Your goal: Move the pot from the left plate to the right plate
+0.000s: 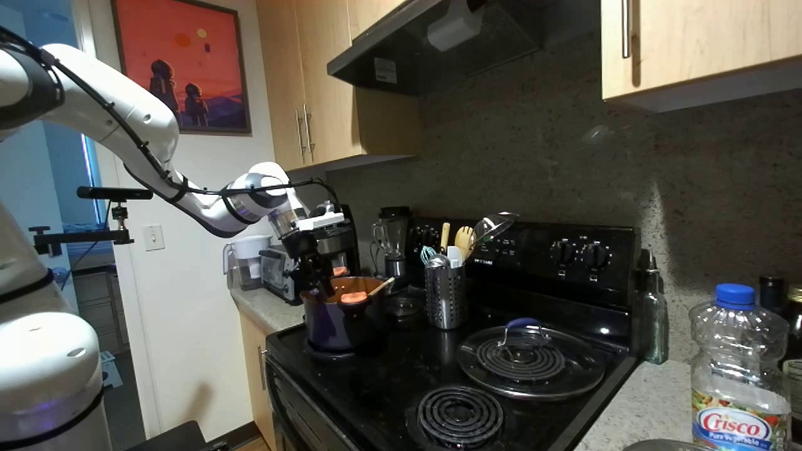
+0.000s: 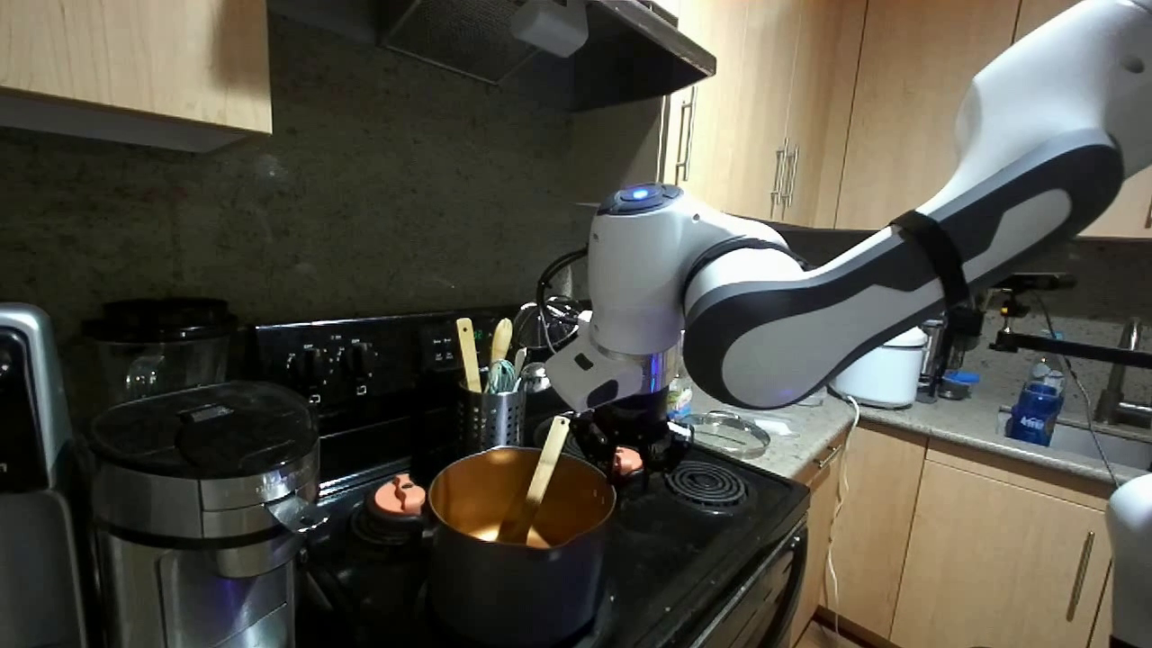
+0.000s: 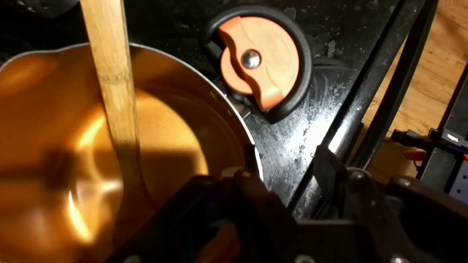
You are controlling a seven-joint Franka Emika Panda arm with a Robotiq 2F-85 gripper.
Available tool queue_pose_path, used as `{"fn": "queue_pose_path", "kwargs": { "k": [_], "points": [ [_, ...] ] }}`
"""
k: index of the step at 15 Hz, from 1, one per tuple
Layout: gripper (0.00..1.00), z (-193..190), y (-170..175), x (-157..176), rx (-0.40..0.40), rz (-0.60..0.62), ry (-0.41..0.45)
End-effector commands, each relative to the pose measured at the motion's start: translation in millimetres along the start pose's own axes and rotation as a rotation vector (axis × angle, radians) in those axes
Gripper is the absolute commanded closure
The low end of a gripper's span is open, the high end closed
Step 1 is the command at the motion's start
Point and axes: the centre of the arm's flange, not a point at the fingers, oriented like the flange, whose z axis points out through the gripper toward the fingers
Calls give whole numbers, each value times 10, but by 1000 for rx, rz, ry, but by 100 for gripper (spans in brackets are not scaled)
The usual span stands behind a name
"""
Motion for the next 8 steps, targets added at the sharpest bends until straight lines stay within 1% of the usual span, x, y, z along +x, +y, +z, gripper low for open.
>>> {"fn": "queue_pose_path", "kwargs": {
  "k": [1, 4, 8],
  "points": [
    [24, -17, -51, 18, -19, -24, -9],
    [1, 33, 40, 75, -26, -55, -3],
    [0, 137, 235, 179, -53, -135, 27]
  ]
}}
